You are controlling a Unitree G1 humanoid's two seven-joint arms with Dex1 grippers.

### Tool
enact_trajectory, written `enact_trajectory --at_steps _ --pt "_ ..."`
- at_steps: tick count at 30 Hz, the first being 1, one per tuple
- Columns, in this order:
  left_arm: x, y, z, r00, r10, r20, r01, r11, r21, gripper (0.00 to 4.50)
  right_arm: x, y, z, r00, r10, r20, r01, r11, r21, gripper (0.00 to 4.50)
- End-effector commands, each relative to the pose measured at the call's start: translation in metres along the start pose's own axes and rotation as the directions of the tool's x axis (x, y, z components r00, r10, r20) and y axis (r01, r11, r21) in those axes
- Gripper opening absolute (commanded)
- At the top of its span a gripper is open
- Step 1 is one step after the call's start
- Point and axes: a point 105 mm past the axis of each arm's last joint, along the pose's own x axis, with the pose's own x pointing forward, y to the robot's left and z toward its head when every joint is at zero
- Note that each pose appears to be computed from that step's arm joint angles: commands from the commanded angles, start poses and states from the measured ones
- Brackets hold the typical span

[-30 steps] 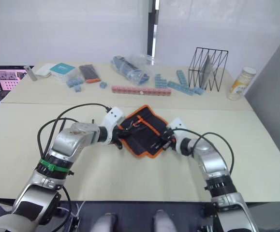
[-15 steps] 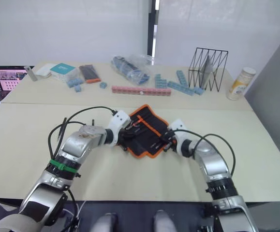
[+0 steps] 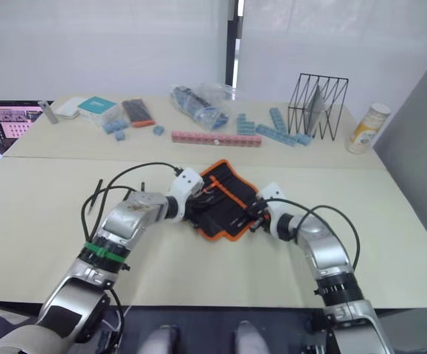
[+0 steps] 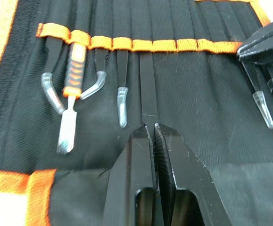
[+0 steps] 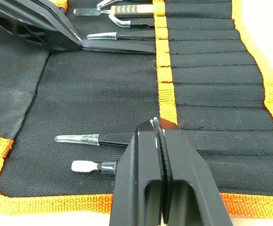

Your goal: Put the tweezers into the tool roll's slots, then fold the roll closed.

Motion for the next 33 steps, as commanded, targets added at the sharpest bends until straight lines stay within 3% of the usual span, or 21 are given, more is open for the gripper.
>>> enact_trajectory --at_steps 1,11,21,24,30,33 --pt "0.007 0.0 0.011 0.999 0.011 0.034 -0.012 0.999 0.036 0.0 0.0 0.004 -0.039 0.992 -0.013 -0.126 0.021 0.998 0.065 0.02" --pt "0.032 -0.005 0.019 0.994 -0.003 0.109 -0.012 0.99 0.14 0.0 0.002 0.005 -0.045 0.99 -0.025 -0.136 0.037 0.996 0.083 0.02" --pt "0.041 -0.001 0.024 0.986 0.007 0.168 -0.021 0.996 0.084 0.0 0.001 0.005 -0.046 0.99 -0.041 -0.136 0.053 0.995 0.084 0.02" --pt "0.035 0.0 0.022 0.982 -0.026 0.188 0.022 0.999 0.025 1.02 0.0 0.001 -0.041 0.991 -0.059 -0.12 0.067 0.995 0.067 0.0" --pt "0.011 0.01 0.018 0.986 -0.034 0.161 0.019 0.996 0.089 3.01 -0.001 -0.002 -0.02 0.997 -0.056 -0.045 0.058 0.996 0.069 0.0" --pt "-0.016 0.009 0.032 0.982 -0.067 0.176 0.045 0.991 0.124 3.99 -0.004 -0.001 -0.004 0.999 -0.036 0.015 0.035 0.998 0.055 0.0"
